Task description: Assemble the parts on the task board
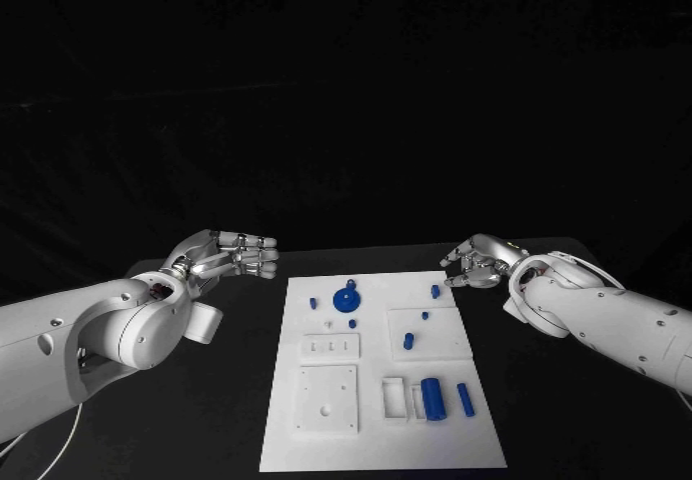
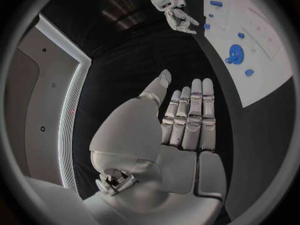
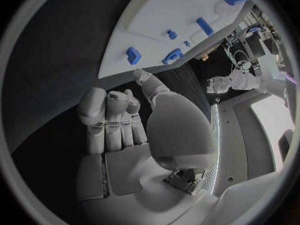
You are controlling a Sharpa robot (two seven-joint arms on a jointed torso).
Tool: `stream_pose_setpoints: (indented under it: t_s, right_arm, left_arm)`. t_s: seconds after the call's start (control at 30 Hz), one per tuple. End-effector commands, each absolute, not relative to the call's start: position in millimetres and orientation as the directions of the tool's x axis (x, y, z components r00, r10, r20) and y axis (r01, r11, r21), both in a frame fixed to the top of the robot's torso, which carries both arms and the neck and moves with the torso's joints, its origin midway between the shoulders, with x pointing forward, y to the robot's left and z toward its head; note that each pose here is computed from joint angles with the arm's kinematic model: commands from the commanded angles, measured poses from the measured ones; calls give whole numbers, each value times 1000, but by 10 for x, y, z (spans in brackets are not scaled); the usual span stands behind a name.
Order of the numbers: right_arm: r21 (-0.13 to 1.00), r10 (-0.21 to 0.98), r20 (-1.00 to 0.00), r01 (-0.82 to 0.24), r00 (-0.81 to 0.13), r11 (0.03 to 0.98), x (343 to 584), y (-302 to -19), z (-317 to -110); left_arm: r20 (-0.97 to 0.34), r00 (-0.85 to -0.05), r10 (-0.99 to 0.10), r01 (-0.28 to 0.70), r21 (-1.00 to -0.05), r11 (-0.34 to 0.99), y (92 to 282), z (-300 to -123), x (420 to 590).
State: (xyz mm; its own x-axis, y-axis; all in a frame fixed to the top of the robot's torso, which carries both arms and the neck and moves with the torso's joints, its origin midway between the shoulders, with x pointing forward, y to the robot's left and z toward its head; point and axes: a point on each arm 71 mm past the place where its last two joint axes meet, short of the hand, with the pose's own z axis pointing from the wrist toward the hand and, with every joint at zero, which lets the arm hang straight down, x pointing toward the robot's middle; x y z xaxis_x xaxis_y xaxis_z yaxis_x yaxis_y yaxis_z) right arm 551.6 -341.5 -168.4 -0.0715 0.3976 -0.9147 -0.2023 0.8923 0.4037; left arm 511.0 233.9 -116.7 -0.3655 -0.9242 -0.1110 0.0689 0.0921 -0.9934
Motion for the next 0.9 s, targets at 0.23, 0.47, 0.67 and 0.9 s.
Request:
stream_pose_setpoints:
  t_s: [0.23,0.47,0.67,0.9]
  right_arm:
    - [428,403,-902,-201,-153,881,5503,-3431,-1885]
    - [436,408,-897,-193,-169,879,5507,-3414,-1958]
    - [441,411,-894,-190,-178,877,5516,-3387,-2003]
    - [447,417,-891,-186,-182,875,5533,-3345,-2049]
  left_arm:
    - [-114,-384,-916,83,-993,89,2333,-1155,5109]
    - [-117,-383,-916,84,-992,91,2338,-1156,5110]
    - [-117,-383,-916,84,-992,92,2337,-1157,5112]
    - [-118,-383,-916,83,-992,93,2336,-1158,5115]
